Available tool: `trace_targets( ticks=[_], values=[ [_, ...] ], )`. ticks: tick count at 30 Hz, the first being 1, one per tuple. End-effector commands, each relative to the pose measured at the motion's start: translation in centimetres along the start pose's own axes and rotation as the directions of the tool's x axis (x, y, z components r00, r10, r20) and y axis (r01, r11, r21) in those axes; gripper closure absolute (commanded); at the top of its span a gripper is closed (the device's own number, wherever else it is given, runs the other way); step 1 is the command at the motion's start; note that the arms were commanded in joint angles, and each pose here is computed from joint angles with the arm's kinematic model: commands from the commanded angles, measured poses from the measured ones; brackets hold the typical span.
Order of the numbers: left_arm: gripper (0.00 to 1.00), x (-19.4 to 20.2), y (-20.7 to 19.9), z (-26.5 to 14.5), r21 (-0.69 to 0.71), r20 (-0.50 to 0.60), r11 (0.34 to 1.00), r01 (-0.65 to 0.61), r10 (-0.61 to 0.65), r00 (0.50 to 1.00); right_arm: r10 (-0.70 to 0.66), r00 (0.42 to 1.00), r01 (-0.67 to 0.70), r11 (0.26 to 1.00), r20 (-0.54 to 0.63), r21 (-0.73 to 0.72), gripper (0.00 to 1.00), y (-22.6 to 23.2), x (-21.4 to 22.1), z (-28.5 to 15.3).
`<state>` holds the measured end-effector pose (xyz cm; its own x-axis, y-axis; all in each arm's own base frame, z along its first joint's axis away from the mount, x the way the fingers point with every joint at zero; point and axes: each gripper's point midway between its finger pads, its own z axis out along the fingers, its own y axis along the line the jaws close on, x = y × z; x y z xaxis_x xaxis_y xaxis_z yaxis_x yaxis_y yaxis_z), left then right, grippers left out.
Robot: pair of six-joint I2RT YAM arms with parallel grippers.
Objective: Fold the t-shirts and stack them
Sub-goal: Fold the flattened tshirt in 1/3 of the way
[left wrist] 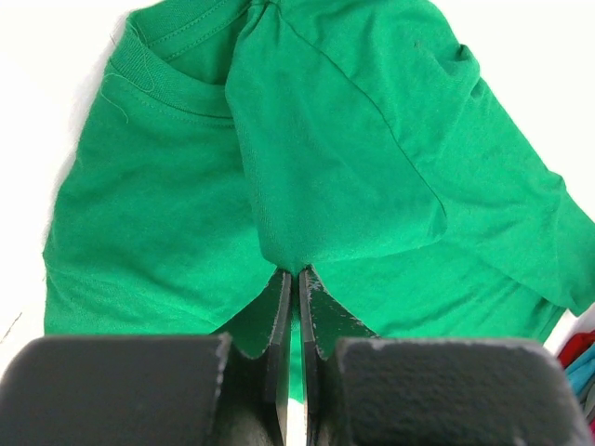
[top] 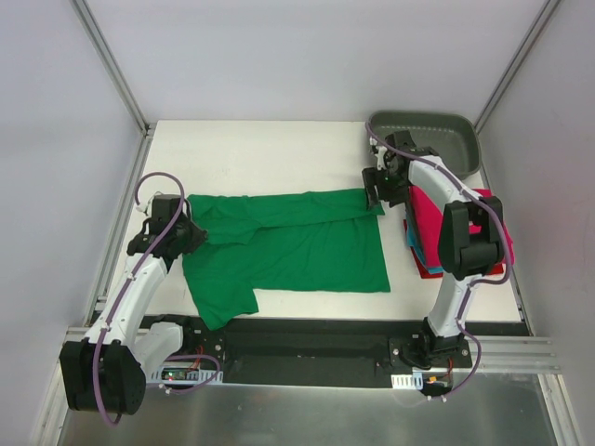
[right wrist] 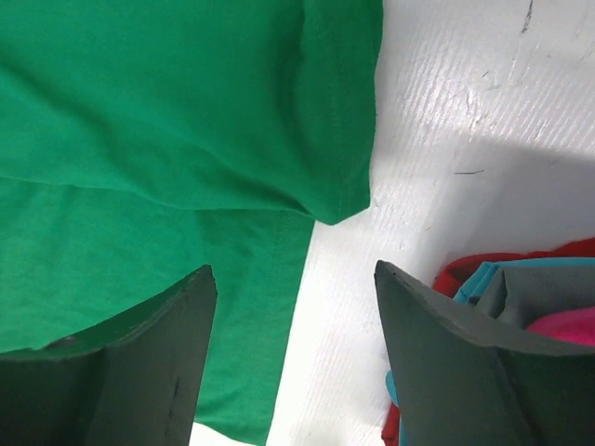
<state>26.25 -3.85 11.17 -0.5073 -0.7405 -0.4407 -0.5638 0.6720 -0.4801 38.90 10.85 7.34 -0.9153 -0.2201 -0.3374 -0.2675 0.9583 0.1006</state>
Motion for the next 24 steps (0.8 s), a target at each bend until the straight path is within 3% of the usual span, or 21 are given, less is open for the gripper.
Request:
trace_targets(
  ticks=[1, 7, 13, 20, 24],
  values=[
    [1.00, -0.4, 0.1, 0.0, -0.010, 0.016, 1.000, 0.025, -0.025, 1.000, -0.032, 0.994, 0.039, 0.997, 0.105, -0.065, 0.27, 2.5, -1.3, -3.4],
    [1.00, -2.0, -1.9, 0.9, 0.007, 0.025, 0.999, 0.037, -0.037, 0.999, -0.173, 0.955, 0.217, 0.961, 0.242, -0.169, 0.25, 9.4, -1.6, -5.3],
    [1.00, -5.9, -4.6, 3.2, -0.026, 0.066, 0.999, 0.026, -0.025, 0.998, -0.233, 0.940, 0.280, 0.944, 0.251, -0.174, 0.24, 13.6, -0.6, -4.4],
    [1.00, -7.7, -8.4, 7.7, -0.011, -0.025, 0.999, 0.033, -0.034, 0.999, -0.320, 0.871, 0.452, 0.818, 0.372, -0.356, 0.26, 25.1, -0.3, -3.0],
    [1.00, -6.1, -9.2, 10.6, 0.005, -0.156, 0.999, 0.038, -0.036, 0.987, -0.320, 0.846, 0.495, 0.770, 0.426, -0.404, 0.30, 31.1, -1.1, -1.7]
  ],
)
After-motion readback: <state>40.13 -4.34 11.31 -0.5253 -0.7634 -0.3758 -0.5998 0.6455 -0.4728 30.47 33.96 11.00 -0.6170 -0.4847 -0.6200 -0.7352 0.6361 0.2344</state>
